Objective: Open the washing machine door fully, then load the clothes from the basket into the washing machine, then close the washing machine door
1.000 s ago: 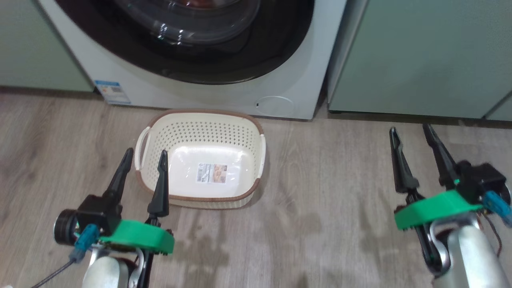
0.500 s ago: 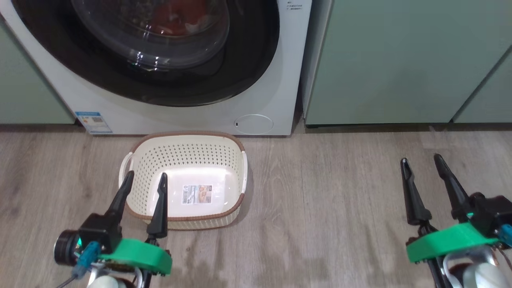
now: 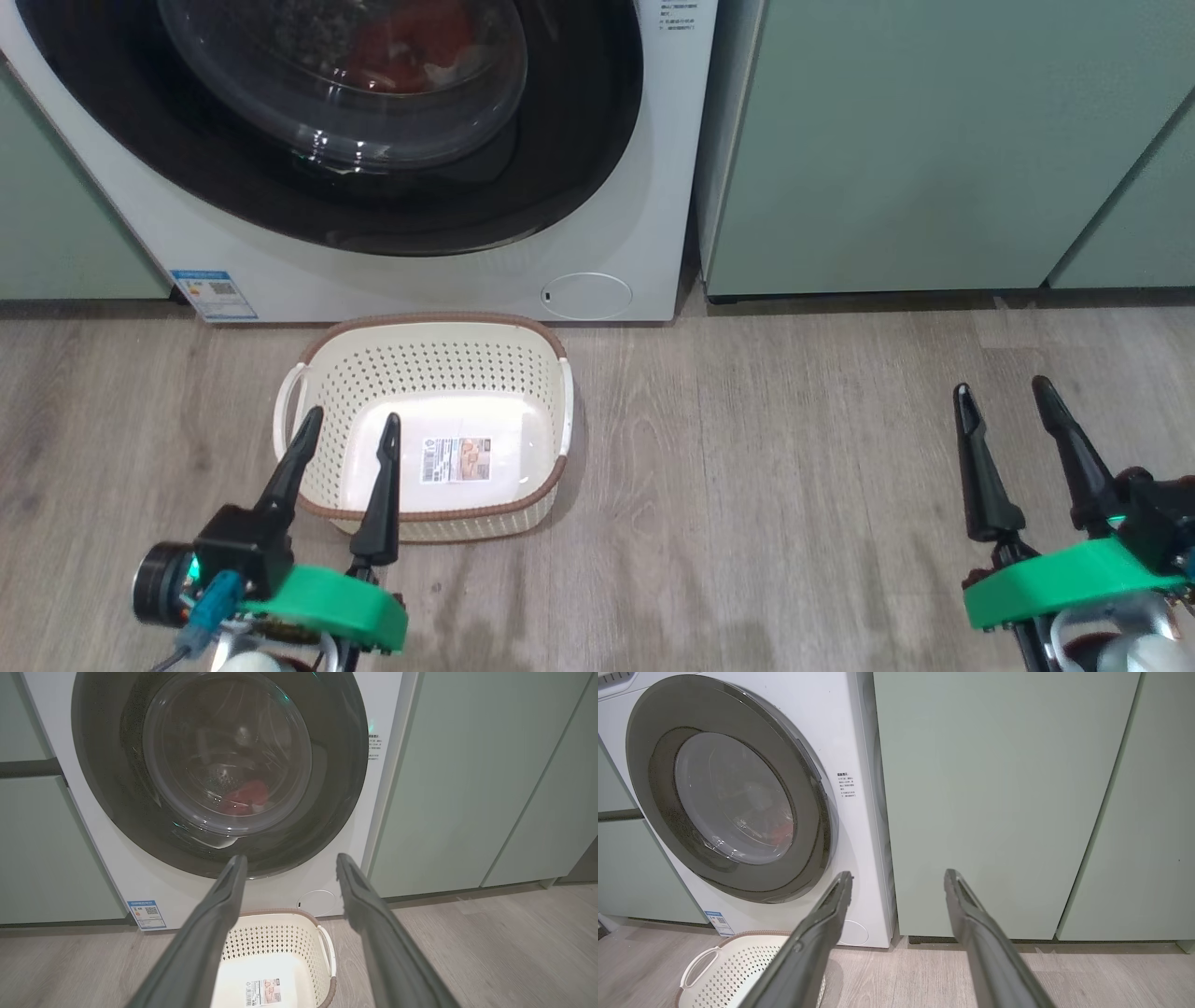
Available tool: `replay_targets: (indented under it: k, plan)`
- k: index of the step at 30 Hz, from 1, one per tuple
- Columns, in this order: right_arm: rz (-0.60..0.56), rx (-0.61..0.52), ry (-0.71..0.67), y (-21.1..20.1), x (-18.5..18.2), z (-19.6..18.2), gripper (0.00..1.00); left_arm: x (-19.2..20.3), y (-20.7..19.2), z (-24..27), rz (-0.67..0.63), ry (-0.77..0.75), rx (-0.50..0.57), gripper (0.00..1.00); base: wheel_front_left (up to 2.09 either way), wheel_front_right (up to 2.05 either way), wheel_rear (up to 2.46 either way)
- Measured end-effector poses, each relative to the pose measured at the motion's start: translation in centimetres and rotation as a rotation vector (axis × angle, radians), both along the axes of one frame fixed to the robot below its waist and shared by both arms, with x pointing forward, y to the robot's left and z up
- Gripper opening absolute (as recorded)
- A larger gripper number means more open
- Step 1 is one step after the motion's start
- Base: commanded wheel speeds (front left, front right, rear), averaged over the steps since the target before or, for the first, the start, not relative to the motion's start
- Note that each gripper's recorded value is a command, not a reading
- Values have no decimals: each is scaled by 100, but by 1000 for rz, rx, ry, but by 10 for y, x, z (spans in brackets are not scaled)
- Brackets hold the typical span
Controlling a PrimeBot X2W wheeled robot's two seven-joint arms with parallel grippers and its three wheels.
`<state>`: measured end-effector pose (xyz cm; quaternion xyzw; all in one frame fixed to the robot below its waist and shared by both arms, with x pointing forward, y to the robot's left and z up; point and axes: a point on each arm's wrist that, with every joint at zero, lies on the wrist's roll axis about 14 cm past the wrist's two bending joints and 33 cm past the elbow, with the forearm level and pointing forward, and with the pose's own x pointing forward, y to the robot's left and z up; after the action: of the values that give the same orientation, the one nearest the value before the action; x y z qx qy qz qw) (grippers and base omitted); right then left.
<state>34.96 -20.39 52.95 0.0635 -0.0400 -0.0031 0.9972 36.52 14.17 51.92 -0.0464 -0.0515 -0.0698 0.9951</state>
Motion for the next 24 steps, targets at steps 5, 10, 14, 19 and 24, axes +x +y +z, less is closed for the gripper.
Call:
replay_targets:
  k: [5,10,14,19,24]
  plan:
    - [1,0,-2,0,1,0,100,0,1,0,5,1,2,100,0,0,0]
    - [1,0,-3,0,1,1,100,-1,2,0,7,1,2,100,0,0,0]
    - [2,0,-2,1,1,1,100,-1,3,-1,16,3,3,100,0,0,0]
    - [3,2,0,1,2,0,100,0,4,-2,19,6,-1,100,0,0,0]
    - [4,11,1,1,3,-1,100,0,6,-1,26,5,2,100,0,0,0]
